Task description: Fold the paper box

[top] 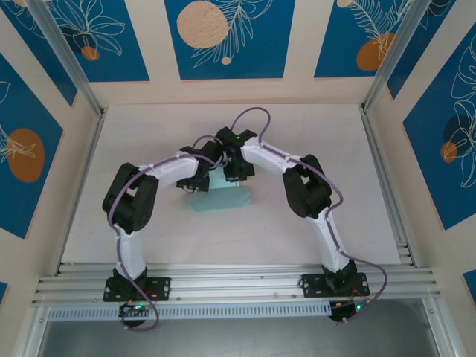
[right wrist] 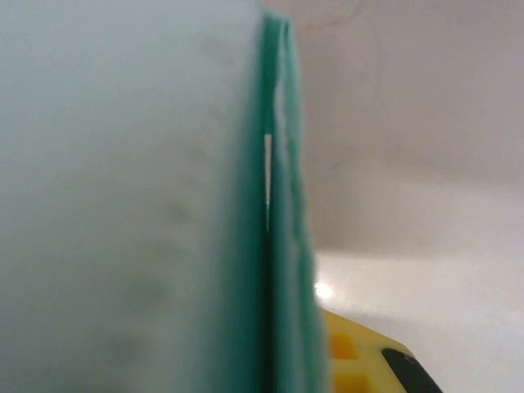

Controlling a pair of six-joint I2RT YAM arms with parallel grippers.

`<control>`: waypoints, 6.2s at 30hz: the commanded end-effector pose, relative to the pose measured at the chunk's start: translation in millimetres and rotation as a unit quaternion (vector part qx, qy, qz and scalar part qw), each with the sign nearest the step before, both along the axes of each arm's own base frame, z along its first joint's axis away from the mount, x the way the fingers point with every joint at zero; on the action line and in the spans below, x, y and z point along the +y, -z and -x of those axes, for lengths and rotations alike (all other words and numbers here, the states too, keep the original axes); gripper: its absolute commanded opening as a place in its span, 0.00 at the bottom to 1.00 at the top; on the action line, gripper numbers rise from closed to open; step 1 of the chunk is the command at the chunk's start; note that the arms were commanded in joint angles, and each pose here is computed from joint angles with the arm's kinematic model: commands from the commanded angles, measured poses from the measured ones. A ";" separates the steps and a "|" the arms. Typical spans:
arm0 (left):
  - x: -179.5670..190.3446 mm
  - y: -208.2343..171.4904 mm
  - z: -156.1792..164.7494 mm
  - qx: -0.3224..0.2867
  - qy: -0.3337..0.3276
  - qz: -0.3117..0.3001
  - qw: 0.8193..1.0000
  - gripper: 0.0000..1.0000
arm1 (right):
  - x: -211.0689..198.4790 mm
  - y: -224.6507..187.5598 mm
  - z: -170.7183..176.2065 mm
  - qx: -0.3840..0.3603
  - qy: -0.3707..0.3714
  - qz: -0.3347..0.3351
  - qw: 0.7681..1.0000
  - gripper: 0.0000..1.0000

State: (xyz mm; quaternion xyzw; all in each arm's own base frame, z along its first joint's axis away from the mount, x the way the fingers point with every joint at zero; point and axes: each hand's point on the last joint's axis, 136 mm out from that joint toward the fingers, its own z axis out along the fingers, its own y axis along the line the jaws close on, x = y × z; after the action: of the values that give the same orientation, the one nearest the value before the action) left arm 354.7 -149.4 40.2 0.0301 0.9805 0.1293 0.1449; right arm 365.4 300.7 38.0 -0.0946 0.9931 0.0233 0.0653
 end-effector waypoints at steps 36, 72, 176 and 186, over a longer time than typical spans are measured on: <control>-22.4 -46.2 36.2 -0.076 0.068 0.325 0.940 0.60 | -28.7 9.8 65.7 0.079 -0.164 0.154 0.971 0.36; 18.5 -53.1 34.4 -0.156 -0.014 0.277 0.948 0.63 | -37.5 73.1 56.5 0.046 -0.204 0.238 0.948 0.00; -67.0 -11.1 121.1 -0.071 0.034 0.411 0.908 0.43 | -86.2 -15.7 -38.8 -0.031 0.158 -0.233 0.959 0.27; -5.3 -80.8 51.1 -0.208 0.037 0.347 0.914 0.58 | -156.1 -34.4 31.6 -0.070 0.251 -0.190 0.947 0.38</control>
State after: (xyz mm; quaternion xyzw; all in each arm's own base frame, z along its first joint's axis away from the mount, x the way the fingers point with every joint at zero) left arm 287.5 -164.3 113.7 -0.0351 0.9110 -0.2393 0.3339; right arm 357.6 152.9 68.9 0.1540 0.9543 0.2058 0.1522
